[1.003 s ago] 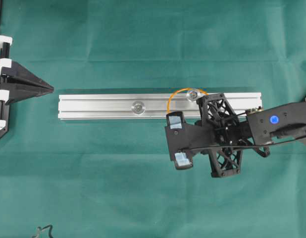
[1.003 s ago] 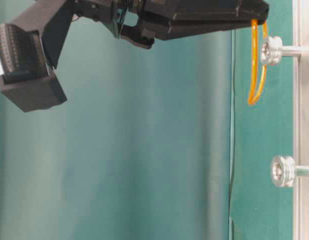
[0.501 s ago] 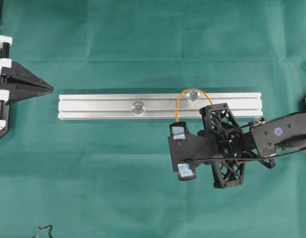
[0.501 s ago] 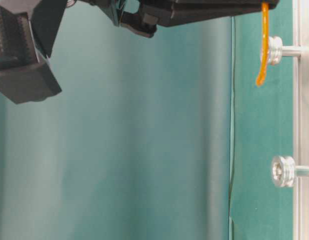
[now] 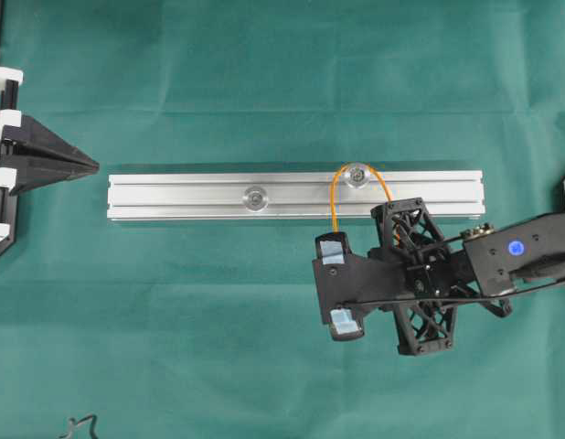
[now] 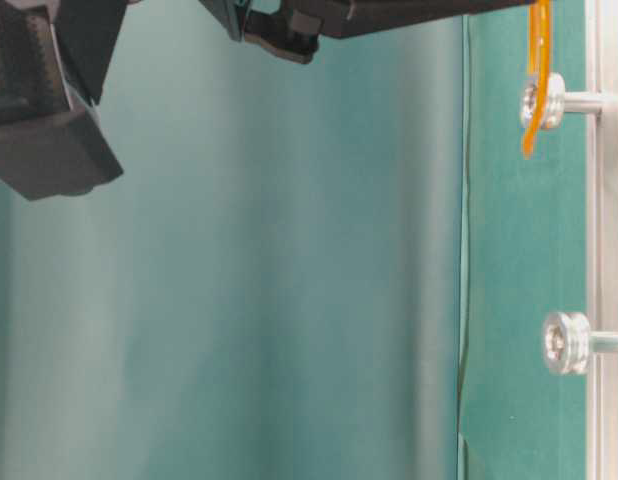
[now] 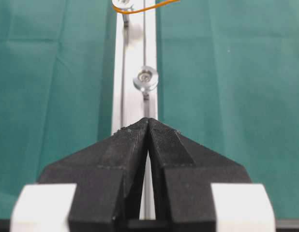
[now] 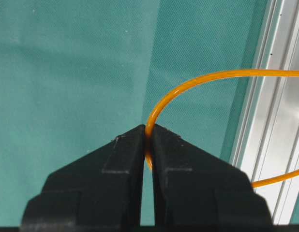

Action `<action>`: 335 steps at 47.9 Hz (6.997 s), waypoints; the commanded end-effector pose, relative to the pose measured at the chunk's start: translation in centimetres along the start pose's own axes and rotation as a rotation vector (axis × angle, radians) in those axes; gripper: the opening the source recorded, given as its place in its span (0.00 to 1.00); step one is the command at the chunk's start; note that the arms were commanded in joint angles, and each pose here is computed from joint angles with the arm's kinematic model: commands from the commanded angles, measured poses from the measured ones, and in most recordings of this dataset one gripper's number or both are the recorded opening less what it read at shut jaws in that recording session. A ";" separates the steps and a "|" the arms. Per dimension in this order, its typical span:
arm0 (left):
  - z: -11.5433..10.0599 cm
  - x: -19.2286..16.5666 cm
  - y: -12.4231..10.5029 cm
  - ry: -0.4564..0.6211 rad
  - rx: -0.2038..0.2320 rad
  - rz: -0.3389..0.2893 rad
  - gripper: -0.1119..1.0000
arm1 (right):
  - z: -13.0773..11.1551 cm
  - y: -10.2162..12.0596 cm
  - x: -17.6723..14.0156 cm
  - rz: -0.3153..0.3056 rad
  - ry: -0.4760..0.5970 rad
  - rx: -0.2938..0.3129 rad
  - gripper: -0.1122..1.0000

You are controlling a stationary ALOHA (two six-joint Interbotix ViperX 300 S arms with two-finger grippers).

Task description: Hook the rubber onto the shaft.

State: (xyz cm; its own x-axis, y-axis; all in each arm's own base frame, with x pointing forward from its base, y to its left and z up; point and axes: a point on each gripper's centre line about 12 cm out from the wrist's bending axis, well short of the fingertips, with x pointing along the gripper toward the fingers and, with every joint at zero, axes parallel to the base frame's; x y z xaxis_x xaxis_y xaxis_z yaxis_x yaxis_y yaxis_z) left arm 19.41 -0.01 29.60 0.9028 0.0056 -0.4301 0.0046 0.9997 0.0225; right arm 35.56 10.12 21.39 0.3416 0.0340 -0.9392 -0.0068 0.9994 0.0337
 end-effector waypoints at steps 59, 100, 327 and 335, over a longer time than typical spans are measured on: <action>1.2 -0.3 0.0 -0.032 0.002 -0.002 0.10 | 1.5 0.5 -1.0 0.068 -0.044 0.817 0.16; 1.3 -0.2 0.0 -0.032 0.005 -0.001 0.10 | 3.8 -0.5 -0.7 0.073 -0.069 0.984 0.16; 1.3 -0.2 0.0 -0.032 0.002 -0.002 0.10 | 11.0 -6.7 8.0 0.014 -0.199 0.880 0.16; 1.3 -0.2 0.0 -0.032 0.004 -0.001 0.10 | 9.9 -6.7 7.3 0.011 -0.190 0.880 0.16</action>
State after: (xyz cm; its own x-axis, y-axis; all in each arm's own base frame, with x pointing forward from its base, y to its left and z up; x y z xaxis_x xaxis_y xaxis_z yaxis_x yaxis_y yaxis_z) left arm 19.41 -0.04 29.60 0.9028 0.0042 -0.4301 0.0061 0.9997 0.0225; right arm 47.74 3.24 15.03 0.4458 -0.0466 -0.8939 0.7074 0.6302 0.3200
